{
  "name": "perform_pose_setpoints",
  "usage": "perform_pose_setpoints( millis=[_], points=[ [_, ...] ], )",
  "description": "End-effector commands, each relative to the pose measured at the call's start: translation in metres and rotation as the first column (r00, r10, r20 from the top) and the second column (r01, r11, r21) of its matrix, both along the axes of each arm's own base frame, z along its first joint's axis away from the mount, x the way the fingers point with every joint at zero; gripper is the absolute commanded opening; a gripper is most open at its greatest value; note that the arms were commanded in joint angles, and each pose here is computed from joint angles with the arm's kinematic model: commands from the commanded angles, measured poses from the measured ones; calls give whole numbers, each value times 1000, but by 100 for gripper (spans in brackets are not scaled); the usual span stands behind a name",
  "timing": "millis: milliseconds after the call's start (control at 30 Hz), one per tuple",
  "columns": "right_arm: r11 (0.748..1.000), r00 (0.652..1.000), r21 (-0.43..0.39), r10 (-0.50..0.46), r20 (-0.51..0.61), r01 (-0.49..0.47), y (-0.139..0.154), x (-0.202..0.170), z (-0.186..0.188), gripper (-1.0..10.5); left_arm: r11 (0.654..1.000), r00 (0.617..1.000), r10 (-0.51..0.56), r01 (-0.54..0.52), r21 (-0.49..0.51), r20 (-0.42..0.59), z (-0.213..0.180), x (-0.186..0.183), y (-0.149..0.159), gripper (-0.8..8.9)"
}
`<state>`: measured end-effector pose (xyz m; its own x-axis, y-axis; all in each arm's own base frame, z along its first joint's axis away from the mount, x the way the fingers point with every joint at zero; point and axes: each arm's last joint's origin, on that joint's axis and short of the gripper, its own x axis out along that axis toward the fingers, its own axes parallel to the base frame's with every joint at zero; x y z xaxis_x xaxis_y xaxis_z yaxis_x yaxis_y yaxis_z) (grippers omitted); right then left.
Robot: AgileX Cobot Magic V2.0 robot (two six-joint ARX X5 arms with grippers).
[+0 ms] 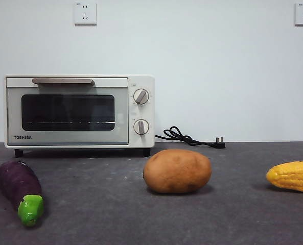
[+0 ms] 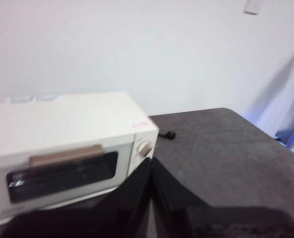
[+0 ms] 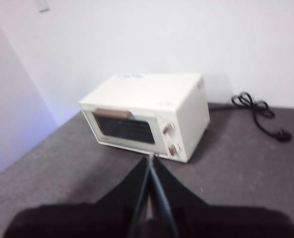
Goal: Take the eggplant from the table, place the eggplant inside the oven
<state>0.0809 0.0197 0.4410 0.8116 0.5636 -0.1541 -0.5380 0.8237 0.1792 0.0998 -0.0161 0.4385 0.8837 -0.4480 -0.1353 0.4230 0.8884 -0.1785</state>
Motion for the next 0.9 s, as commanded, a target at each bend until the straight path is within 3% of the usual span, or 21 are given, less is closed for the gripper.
perform_pose_setpoints(
  millis=[33, 200, 500, 733, 833, 900],
  points=[
    [1000, 999, -8, 14, 36, -13, 0, -4, 21, -8, 999, 999, -37, 36, 39, 24, 16, 0, -3, -5],
    [1000, 999, -6, 31, 26, -31, 0, -8, 40, -8, 995, 997, -78, 78, 58, 10, 30, 4, -7, -5],
    [984, 984, 22, 175, 16, -176, 3, -13, 44, 30, 992, 995, -99, 100, 71, -23, 28, 14, -10, -5],
    [963, 965, 61, 263, 0, -263, 5, -15, 44, 512, 990, 994, -102, 105, 91, -35, 26, 21, -11, -5],
    [962, 963, 65, 268, -14, -266, 5, -15, 42, 609, 989, 993, -105, 109, 100, -46, 24, 27, -12, -5],
    [960, 961, 78, 273, -39, -270, 5, -16, 41, 608, 987, 993, -107, 112, 113, -54, 23, 32, -13, -5]
  ],
)
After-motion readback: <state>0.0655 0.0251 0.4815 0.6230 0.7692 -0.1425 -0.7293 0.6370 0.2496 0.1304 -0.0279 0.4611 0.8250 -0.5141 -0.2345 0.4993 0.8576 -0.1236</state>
